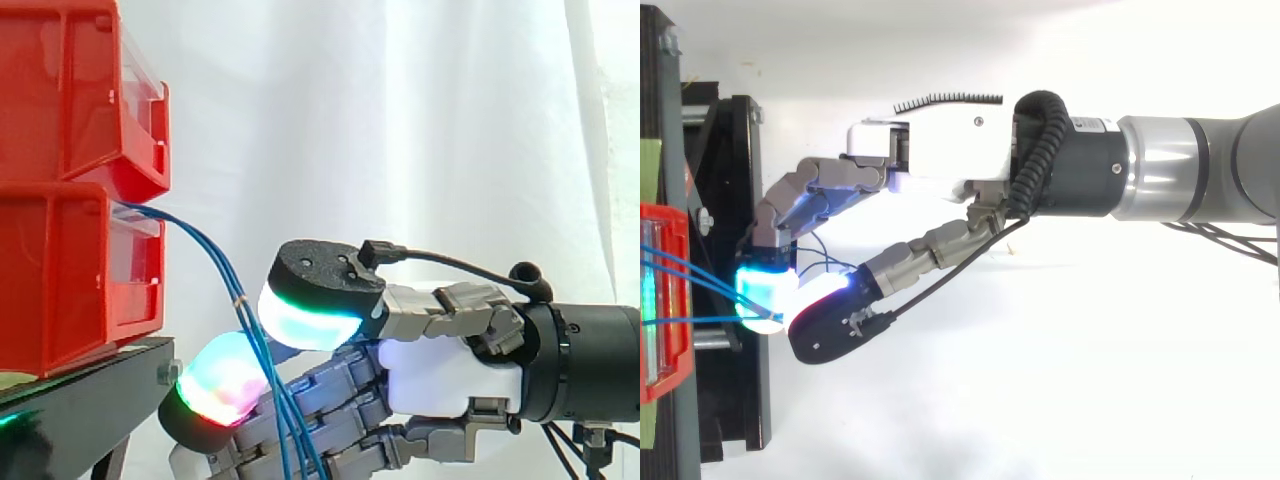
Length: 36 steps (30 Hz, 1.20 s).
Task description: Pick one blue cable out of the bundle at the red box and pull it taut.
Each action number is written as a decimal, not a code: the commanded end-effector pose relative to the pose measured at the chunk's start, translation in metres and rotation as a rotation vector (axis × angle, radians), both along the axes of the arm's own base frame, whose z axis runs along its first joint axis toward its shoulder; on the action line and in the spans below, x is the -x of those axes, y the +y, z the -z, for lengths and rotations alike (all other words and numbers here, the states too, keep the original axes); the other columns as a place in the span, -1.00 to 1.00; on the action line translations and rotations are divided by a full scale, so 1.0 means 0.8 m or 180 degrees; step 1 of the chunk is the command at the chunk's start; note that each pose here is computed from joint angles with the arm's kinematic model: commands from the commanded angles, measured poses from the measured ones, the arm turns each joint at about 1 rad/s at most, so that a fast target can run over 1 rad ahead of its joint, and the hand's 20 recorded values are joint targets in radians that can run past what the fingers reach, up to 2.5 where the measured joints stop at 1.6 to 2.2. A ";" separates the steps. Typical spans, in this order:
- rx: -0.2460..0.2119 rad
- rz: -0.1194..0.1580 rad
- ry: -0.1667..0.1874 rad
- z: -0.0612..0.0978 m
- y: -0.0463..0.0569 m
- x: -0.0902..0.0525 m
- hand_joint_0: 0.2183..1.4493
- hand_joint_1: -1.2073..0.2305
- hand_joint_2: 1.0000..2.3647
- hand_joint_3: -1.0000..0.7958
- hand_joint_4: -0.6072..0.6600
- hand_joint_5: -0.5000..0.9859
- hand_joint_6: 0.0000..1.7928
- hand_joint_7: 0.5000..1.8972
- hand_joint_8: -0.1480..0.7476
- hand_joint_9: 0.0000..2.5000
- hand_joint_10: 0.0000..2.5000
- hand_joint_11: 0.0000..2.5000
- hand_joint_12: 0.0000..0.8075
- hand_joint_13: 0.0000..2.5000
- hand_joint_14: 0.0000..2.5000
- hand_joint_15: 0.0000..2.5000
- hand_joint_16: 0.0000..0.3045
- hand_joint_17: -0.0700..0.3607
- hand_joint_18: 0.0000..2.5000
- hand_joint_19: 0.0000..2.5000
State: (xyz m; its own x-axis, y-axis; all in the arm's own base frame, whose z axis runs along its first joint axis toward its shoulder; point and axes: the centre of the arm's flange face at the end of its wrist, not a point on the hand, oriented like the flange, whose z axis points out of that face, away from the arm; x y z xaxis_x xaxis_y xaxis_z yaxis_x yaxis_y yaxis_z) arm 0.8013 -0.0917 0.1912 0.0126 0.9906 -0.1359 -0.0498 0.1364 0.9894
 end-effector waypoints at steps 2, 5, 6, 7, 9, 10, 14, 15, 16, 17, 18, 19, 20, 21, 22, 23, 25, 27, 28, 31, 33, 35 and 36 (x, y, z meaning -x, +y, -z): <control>0.0008 -0.0003 -0.0013 -0.001 0.001 -0.001 -0.38 -0.33 -0.98 -0.15 0.23 -0.55 0.02 -0.75 0.12 -0.52 -1.00 -0.89 -0.13 -0.62 -1.00 -0.90 -0.67 -0.14 -0.68 -0.82; 0.0012 0.0002 -0.0013 -0.001 0.004 -0.001 -0.38 -0.34 -0.97 -0.11 0.19 -0.56 0.03 -0.74 0.12 -0.51 -1.00 -0.88 -0.13 -0.61 -1.00 -0.90 -0.67 -0.14 -0.68 -0.81; 0.0012 0.0002 -0.0018 -0.001 0.004 -0.001 -0.38 -0.34 -0.97 -0.11 0.19 -0.56 0.03 -0.76 0.12 -0.51 -1.00 -0.88 -0.13 -0.61 -1.00 -0.89 -0.67 -0.14 -0.68 -0.81; 0.0007 0.0002 -0.0013 -0.001 0.004 -0.001 -0.38 -0.35 -0.97 -0.09 0.16 -0.56 0.04 -0.75 0.12 -0.51 -1.00 -0.87 -0.13 -0.60 -1.00 -0.89 -0.67 -0.14 -0.67 -0.81; 0.0007 0.0007 -0.0018 -0.001 0.002 -0.001 -0.38 -0.35 -0.97 -0.06 0.14 -0.56 0.05 -0.75 0.12 -0.50 -1.00 -0.86 -0.12 -0.60 -1.00 -0.89 -0.67 -0.15 -0.67 -0.81; 0.0007 0.0007 -0.0018 -0.001 0.002 -0.001 -0.37 -0.35 -0.97 -0.07 0.16 -0.56 0.05 -0.75 0.12 -0.49 -1.00 -0.85 -0.12 -0.59 -1.00 -0.89 -0.67 -0.15 -0.67 -0.81; 0.0011 0.0002 -0.0022 -0.002 0.004 -0.002 -0.50 -0.37 -0.99 -0.33 0.24 -0.56 0.02 -0.79 0.15 -0.48 -1.00 -0.84 -0.09 -0.59 -1.00 -0.88 -0.65 -0.12 -0.65 -0.79; 0.0011 -0.0003 -0.0022 -0.002 0.005 -0.002 -0.50 -0.37 -0.99 -0.34 0.24 -0.56 0.02 -0.79 0.15 -0.48 -1.00 -0.85 -0.09 -0.59 -1.00 -0.88 -0.65 -0.12 -0.65 -0.79; 0.0016 -0.0002 -0.0022 -0.002 0.005 -0.002 -0.52 -0.35 -1.00 -0.40 0.25 -0.55 0.01 -0.80 0.17 -0.47 -1.00 -0.85 -0.06 -0.58 -1.00 -0.88 -0.64 -0.11 -0.65 -0.80; 0.0016 -0.0007 -0.0022 -0.002 0.007 -0.002 -0.54 -0.34 -1.00 -0.44 0.26 -0.55 0.00 -0.80 0.18 -0.47 -1.00 -0.85 -0.06 -0.58 -1.00 -0.88 -0.64 -0.10 -0.65 -0.80; 0.0016 -0.0007 -0.0027 -0.002 0.007 -0.002 -0.54 -0.34 -1.00 -0.44 0.27 -0.55 0.00 -0.80 0.18 -0.47 -1.00 -0.85 -0.05 -0.58 -1.00 -0.87 -0.64 -0.10 -0.64 -0.79; 0.0025 -0.0012 -0.0032 -0.002 0.008 -0.002 -0.54 -0.33 -1.00 -0.44 0.25 -0.55 0.00 -0.79 0.19 -0.47 -1.00 -0.85 -0.05 -0.58 -1.00 -0.88 -0.64 -0.10 -0.64 -0.79; 0.0025 -0.0012 -0.0032 -0.001 0.008 -0.002 -0.55 -0.32 -1.00 -0.44 0.25 -0.54 0.00 -0.77 0.19 -0.46 -1.00 -0.85 -0.05 -0.57 -1.00 -0.87 -0.64 -0.10 -0.64 -0.79; 0.0024 -0.0011 -0.0047 -0.003 0.008 -0.003 -0.55 -0.32 -1.00 -0.44 0.25 -0.54 -0.01 -0.75 0.19 -0.45 -1.00 -0.85 -0.05 -0.57 -1.00 -0.88 -0.64 -0.10 -0.64 -0.80; 0.0024 -0.0011 -0.0056 -0.003 0.008 -0.003 -0.55 -0.32 -1.00 -0.44 0.23 -0.53 -0.01 -0.73 0.20 -0.44 -1.00 -0.85 -0.05 -0.56 -1.00 -0.88 -0.64 -0.10 -0.64 -0.80; 0.0023 -0.0016 -0.0071 -0.004 0.010 -0.004 -0.55 -0.32 -1.00 -0.44 0.23 -0.53 -0.01 -0.72 0.21 -0.41 -1.00 -0.83 -0.05 -0.55 -1.00 -0.87 -0.64 -0.10 -0.62 -0.79; 0.0020 -0.0016 -0.0105 -0.005 0.010 -0.005 -0.52 -0.35 -1.00 -0.44 0.21 -0.52 0.00 -0.68 0.21 -0.40 -1.00 -0.82 -0.05 -0.53 -1.00 -0.87 -0.65 -0.12 -0.61 -0.78; 0.0019 -0.0021 -0.0130 -0.007 0.012 -0.007 -0.48 -0.37 -1.00 -0.44 0.20 -0.51 0.00 -0.65 0.20 -0.38 -1.00 -0.81 -0.08 -0.52 -1.00 -0.86 -0.66 -0.14 -0.59 -0.78; 0.0018 -0.0016 -0.0134 -0.008 0.010 -0.007 -0.42 -0.38 -0.99 -0.39 0.20 -0.50 0.00 -0.63 0.19 -0.37 -1.00 -0.81 -0.10 -0.51 -1.00 -0.86 -0.67 -0.15 -0.59 -0.78; 0.0018 -0.0031 -0.0144 -0.012 0.012 -0.009 -0.37 -0.41 -0.98 -0.27 0.16 -0.50 0.01 -0.59 0.18 -0.36 -1.00 -0.80 -0.10 -0.50 -1.00 -0.85 -0.68 -0.16 -0.57 -0.77; 0.0017 -0.0021 -0.0159 -0.014 0.010 -0.010 -0.36 -0.43 -0.98 -0.23 0.12 -0.50 0.02 -0.59 0.18 -0.36 -1.00 -0.80 -0.11 -0.49 -1.00 -0.85 -0.68 -0.16 -0.57 -0.78; 0.0017 -0.0021 -0.0164 -0.015 0.011 -0.010 -0.35 -0.44 -0.98 -0.17 0.06 -0.50 0.03 -0.55 0.18 -0.36 -1.00 -0.79 -0.10 -0.48 -1.00 -0.84 -0.68 -0.17 -0.56 -0.77; 0.0016 -0.0030 -0.0183 -0.017 0.012 -0.011 -0.35 -0.44 -0.97 -0.17 0.06 -0.50 0.03 -0.55 0.18 -0.36 -1.00 -0.79 -0.10 -0.48 -1.00 -0.84 -0.68 -0.16 -0.56 -0.77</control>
State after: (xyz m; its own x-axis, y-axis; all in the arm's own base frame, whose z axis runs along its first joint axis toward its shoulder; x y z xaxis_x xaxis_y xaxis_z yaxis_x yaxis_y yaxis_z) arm 0.8090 -0.0829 0.2023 0.0123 0.9900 -0.1406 -0.0997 0.1412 0.9850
